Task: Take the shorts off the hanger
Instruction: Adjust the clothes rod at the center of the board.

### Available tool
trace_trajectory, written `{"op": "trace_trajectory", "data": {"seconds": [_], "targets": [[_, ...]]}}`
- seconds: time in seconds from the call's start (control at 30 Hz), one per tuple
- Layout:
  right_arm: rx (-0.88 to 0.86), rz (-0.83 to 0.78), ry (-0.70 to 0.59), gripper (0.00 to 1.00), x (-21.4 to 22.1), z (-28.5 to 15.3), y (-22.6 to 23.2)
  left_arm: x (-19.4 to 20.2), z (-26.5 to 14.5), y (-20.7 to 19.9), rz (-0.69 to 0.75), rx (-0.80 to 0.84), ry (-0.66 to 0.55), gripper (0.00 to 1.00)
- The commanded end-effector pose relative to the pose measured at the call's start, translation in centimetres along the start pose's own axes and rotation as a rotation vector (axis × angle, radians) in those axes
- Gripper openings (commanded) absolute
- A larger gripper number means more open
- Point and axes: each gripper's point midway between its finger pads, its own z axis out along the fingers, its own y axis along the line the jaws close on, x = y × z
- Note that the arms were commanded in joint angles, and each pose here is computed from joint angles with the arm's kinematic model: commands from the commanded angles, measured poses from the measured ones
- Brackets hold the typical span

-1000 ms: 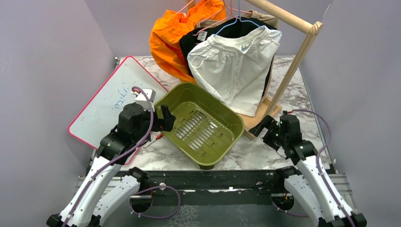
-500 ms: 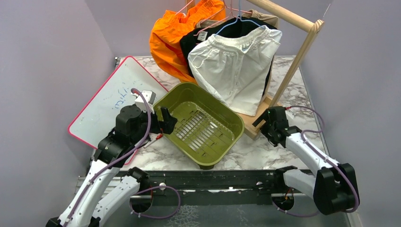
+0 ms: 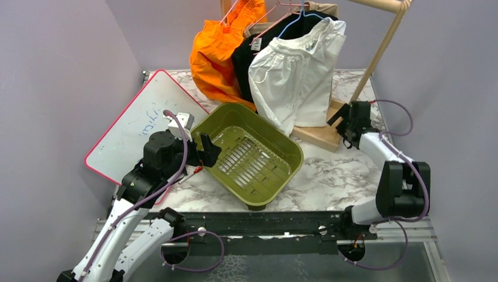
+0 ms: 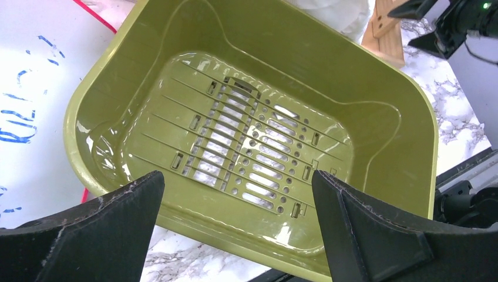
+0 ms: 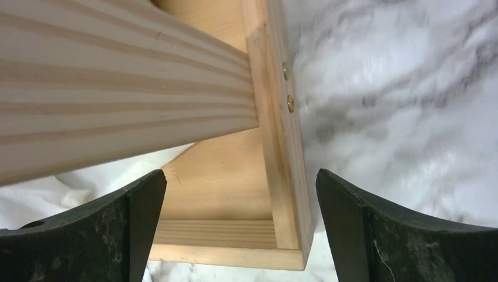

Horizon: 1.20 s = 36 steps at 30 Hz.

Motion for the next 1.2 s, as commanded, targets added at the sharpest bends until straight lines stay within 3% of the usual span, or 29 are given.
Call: {"op": "trace_trajectory", "data": {"seconds": [0.0, 0.2, 0.43, 0.73, 0.93, 1.07, 1.17], "targets": [[-0.057, 0.047, 0.013, 0.99, -5.0, 2.0, 0.0, -0.5, -0.2, -0.8, -0.008, 0.043, -0.026, 0.99], [-0.122, 0.056, 0.04, 0.99, -8.3, 2.0, -1.1, -0.2, -0.2, -0.6, -0.01, 0.037, -0.031, 0.99], [-0.284, 0.026, 0.144, 0.99, -4.5, -2.3, 0.4, 0.1, 0.6, -0.8, -0.013, 0.049, -0.012, 0.99], [-0.517, 0.135, 0.27, 0.96, 2.8, -7.2, 1.4, -0.1, 0.7, -0.3, -0.013, 0.026, -0.032, 0.99], [-0.622, 0.183, 0.395, 0.95, 5.3, -5.8, 3.3, -0.7, 0.2, 0.3, -0.069, -0.021, -0.071, 0.99], [-0.592, 0.189, 0.371, 0.95, 3.9, -2.8, 4.6, -1.3, -1.0, 1.4, -0.134, -0.093, -0.12, 0.99], [-0.523, 0.228, 0.276, 0.94, 1.1, 0.1, 4.8, -1.5, -2.1, 2.1, -0.158, -0.144, -0.131, 0.99]]}}
